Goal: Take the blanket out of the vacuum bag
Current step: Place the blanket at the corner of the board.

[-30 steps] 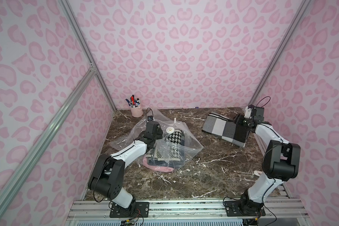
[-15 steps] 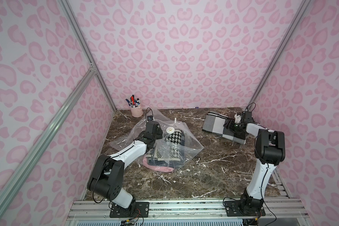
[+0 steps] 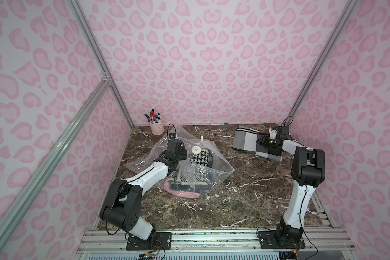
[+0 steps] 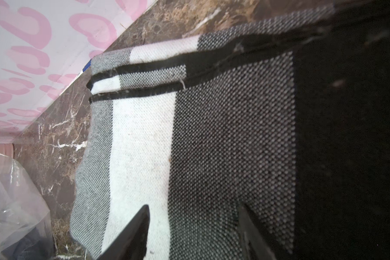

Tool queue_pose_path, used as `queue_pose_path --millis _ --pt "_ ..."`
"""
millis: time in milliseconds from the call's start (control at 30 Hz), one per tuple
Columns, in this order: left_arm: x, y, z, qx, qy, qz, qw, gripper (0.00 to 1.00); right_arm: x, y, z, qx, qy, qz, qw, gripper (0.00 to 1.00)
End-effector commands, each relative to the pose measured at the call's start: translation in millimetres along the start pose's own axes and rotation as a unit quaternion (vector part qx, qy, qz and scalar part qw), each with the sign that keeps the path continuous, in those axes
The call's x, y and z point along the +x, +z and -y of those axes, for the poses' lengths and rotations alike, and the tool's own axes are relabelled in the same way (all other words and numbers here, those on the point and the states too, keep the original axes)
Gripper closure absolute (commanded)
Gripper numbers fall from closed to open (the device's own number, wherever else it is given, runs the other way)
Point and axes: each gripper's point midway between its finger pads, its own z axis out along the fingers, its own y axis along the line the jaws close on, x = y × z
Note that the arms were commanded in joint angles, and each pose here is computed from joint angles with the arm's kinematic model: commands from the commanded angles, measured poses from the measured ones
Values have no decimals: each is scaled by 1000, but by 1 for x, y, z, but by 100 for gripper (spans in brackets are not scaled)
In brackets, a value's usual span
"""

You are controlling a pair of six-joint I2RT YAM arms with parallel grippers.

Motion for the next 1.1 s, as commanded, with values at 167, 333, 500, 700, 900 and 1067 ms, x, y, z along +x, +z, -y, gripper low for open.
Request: queue_pose_path --millis 167,333,500,700,900,1067 --pt "-1 1 7 14 16 -10 1000 96 -8 -71 -48 -34 -8 34 999 33" --pt "-1 6 19 40 5 -18 999 96 22 -64 -36 -38 14 7 999 32" --pt "-7 2 24 53 1 -15 998 96 46 -38 -15 -43 46 -21 998 33" --pt "-12 -7 27 62 12 -8 998 96 56 -27 -8 -48 47 -33 997 36" --pt "-30 -19 57 141 38 12 989 96 0 -93 -82 -68 -48 49 995 35" --pt "-42 -38 78 205 59 42 976 96 -40 -178 -156 -99 -119 142 978 31"
